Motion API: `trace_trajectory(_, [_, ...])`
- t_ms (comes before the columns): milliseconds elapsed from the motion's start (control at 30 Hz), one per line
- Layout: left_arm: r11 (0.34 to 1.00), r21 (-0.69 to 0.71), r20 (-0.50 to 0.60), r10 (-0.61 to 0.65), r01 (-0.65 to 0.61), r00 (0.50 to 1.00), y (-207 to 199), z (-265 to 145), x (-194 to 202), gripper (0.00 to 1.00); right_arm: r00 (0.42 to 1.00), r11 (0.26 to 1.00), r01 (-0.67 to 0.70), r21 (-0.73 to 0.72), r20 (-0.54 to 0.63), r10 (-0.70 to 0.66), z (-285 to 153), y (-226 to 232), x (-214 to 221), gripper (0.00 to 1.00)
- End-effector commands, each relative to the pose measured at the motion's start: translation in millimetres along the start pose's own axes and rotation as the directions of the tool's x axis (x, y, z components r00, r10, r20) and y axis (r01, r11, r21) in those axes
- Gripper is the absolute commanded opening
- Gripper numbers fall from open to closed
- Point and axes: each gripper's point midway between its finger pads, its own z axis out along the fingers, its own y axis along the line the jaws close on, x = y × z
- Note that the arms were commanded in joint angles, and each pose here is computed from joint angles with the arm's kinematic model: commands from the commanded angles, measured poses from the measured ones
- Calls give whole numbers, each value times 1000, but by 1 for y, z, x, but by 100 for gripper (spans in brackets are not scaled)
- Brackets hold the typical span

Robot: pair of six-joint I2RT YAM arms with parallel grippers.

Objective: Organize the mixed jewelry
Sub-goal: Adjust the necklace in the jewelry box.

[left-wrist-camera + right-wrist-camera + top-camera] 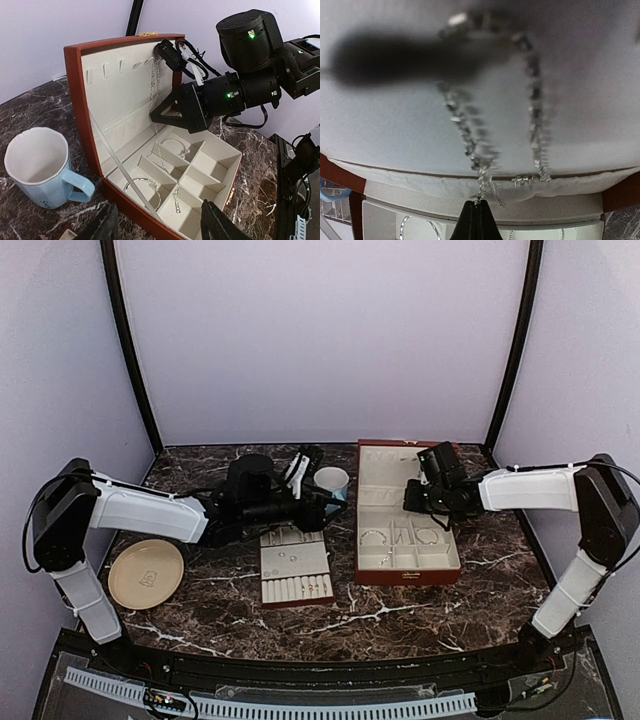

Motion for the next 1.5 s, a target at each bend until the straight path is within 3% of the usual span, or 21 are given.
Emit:
trace_trajectory(0, [997, 69, 67, 33, -37, 997, -15, 16, -22, 58, 996, 1000, -8, -19, 85, 10, -24, 7, -27, 0])
trace_trajectory(500, [978, 188, 21, 90, -93, 996, -53, 99, 6, 58, 989, 996, -30, -80, 143, 41, -54, 13, -45, 0])
trace_trajectory(900, [980, 176, -24, 100, -95, 995, -52, 99, 23, 58, 994, 997, -41, -70, 96, 48, -34, 6, -19, 0])
trace_trajectory(1467, [957, 272, -243, 165, -96, 956, -72, 79, 109, 56, 996, 995, -46, -83, 78, 52, -43, 6, -18, 0])
